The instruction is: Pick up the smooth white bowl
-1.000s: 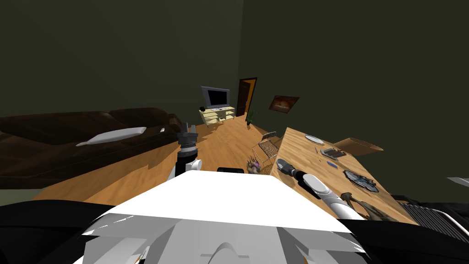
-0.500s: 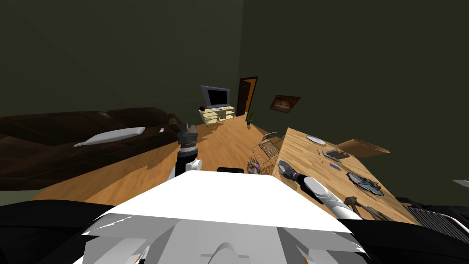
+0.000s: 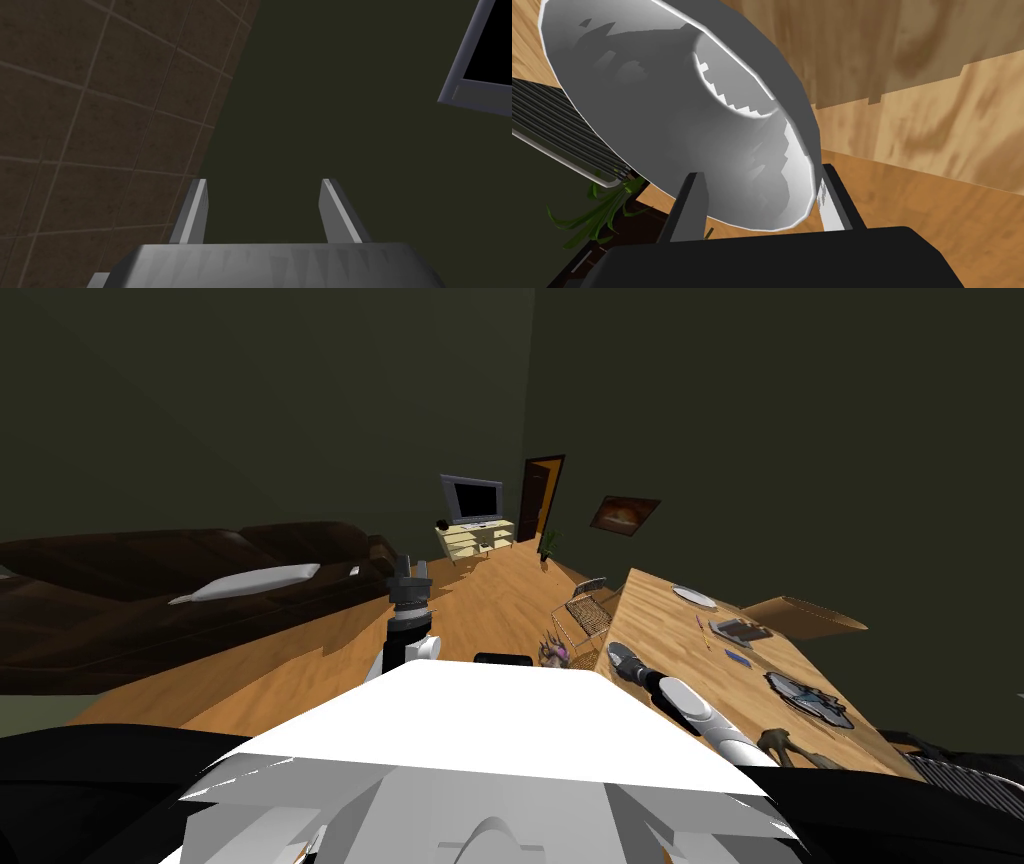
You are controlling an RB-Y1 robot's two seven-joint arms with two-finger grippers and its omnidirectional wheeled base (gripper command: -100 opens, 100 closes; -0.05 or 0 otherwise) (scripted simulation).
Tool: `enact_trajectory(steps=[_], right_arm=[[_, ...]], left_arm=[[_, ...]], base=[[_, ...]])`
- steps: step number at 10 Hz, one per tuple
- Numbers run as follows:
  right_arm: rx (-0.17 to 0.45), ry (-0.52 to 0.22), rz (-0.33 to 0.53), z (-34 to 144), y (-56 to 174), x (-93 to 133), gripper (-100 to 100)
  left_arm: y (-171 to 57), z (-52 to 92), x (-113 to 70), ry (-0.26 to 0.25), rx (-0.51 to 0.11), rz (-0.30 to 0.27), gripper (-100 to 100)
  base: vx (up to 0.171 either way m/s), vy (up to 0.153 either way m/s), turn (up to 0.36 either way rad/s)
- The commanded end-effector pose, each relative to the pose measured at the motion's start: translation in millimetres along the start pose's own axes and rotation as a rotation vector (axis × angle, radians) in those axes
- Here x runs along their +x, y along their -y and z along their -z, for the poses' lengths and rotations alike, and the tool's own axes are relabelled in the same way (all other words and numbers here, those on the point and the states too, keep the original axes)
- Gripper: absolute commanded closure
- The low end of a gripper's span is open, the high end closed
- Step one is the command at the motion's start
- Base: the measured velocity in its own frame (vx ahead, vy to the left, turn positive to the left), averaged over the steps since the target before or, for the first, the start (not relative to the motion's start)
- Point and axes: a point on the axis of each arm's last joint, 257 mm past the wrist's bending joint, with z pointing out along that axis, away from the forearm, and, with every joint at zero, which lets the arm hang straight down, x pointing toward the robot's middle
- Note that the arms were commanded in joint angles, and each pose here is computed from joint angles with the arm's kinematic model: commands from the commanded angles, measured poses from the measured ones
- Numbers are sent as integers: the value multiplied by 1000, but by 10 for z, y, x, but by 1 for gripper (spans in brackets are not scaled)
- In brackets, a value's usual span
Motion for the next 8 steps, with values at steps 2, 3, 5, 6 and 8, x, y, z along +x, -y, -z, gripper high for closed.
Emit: enact_trajectory(steps=[2, 3, 5, 6, 8], right_arm=[[-2, -1, -1, -1, -12, 5, 100], [2, 0, -2, 1, 10, 0, 100], [2, 0, -3, 1, 8, -1, 0], [-2, 4, 8, 57, 130, -45, 100], [2, 3, 4, 34, 87, -34, 0]], left_arm=[[0, 0, 0, 0, 0, 0, 0], [0, 0, 0, 0, 0, 0, 0], [0, 0, 0, 0, 0, 0, 0], [0, 0, 0, 0, 0, 0, 0], [0, 0, 0, 0, 0, 0, 0]], base=[[2, -3, 0], [0, 0, 0], [0, 0, 0], [-46, 51, -88], [-15, 16, -17]])
